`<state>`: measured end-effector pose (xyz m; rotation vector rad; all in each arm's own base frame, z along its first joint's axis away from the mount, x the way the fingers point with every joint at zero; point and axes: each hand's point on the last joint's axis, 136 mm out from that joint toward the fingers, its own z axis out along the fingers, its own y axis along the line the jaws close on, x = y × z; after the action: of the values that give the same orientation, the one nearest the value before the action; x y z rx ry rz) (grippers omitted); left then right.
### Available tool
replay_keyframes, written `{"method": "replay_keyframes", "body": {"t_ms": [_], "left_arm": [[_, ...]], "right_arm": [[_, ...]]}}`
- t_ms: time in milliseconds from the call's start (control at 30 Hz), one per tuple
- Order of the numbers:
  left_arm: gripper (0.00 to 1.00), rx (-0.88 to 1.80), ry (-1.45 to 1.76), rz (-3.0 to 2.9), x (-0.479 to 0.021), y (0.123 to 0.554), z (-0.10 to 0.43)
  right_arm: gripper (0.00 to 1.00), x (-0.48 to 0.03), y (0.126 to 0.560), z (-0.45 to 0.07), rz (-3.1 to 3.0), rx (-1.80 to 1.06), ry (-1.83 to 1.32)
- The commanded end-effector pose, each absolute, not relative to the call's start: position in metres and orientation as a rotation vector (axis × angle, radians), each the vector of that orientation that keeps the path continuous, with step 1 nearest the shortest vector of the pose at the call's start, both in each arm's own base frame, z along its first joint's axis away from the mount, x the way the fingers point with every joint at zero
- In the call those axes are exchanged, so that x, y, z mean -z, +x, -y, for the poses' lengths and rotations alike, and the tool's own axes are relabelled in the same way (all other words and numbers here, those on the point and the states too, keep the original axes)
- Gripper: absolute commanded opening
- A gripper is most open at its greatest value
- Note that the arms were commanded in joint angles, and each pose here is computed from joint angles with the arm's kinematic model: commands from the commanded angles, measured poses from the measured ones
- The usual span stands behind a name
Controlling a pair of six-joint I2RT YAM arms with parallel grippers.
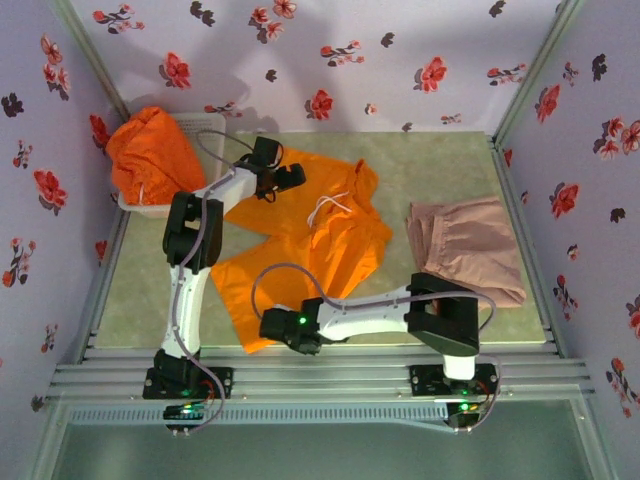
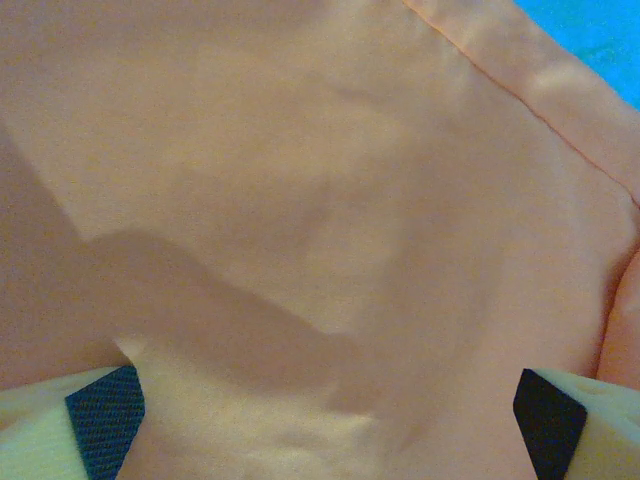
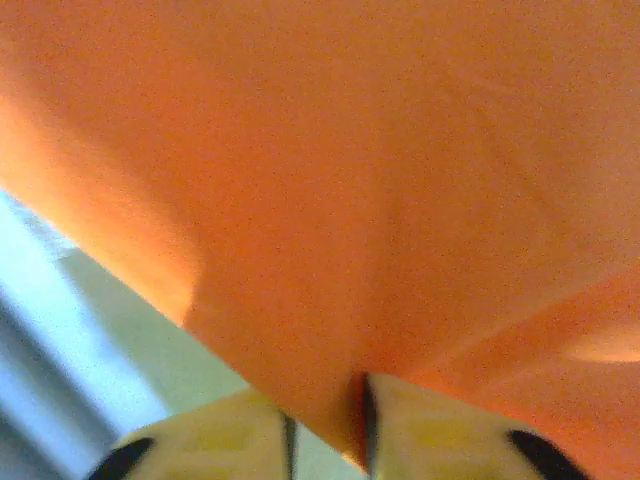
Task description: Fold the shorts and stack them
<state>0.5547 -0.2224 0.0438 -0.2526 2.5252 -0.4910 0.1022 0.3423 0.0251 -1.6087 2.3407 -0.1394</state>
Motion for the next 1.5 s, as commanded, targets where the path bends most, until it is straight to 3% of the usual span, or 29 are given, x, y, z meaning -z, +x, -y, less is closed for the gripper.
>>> {"method": "replay_keyframes", "body": {"t_ms": [0, 100, 167, 267, 300, 333, 500, 733, 1000, 1133, 1200, 1267, 1467], "left_arm": [[0.99, 0.379, -0.288, -2.66, 0.0, 0.539, 0.197], [0.99, 0.379, -0.28, -2.657, -0.005, 0.539, 0.197], [0.99, 0.381, -0.278, -2.652, -0.008, 0.538, 0.196], [0.99, 0.387, -0.284, -2.646, -0.011, 0.537, 0.196], [0.99, 0.389, -0.29, -2.645, -0.011, 0.537, 0.196], [0.99, 0.392, -0.293, -2.641, -0.011, 0.537, 0.196], [0.99, 0.388, -0.301, -2.652, -0.005, 0.533, 0.195], [0.99, 0.375, -0.305, -2.674, 0.004, 0.526, 0.192], [0.99, 0.389, -0.32, -2.682, 0.014, 0.52, 0.192], [0.99, 0.392, -0.319, -2.684, 0.018, 0.519, 0.192], [0.99, 0.39, -0.315, -2.687, 0.02, 0.518, 0.192], [0.99, 0.39, -0.316, -2.687, 0.02, 0.518, 0.192], [0.99, 0.385, -0.317, -2.69, 0.022, 0.517, 0.19]], "right_arm": [[0.38, -0.057, 0.074, -0.367, -2.414, -0.238, -1.576], [0.57, -0.092, 0.081, -0.371, -2.4, -0.444, -1.478], [0.63, -0.12, 0.108, -0.366, -2.387, -0.544, -1.32], [0.8, -0.154, 0.18, -0.337, -2.413, -0.549, -0.949], [0.92, -0.164, 0.209, -0.323, -2.434, -0.538, -0.799], [0.97, -0.171, 0.238, -0.307, -2.46, -0.509, -0.65], [0.99, -0.179, 0.355, -0.246, -2.55, -0.318, -0.178], [0.99, -0.141, 0.481, -0.204, -2.627, -0.174, 0.148], [0.88, -0.098, 0.535, -0.214, -2.689, -0.147, 0.112], [0.77, -0.084, 0.546, -0.22, -2.7, -0.198, 0.151], [0.67, -0.074, 0.548, -0.221, -2.711, -0.21, 0.165], [0.5, -0.066, 0.551, -0.22, -2.723, -0.212, 0.184], [0.14, -0.059, 0.558, -0.209, -2.725, -0.189, 0.21]]}}
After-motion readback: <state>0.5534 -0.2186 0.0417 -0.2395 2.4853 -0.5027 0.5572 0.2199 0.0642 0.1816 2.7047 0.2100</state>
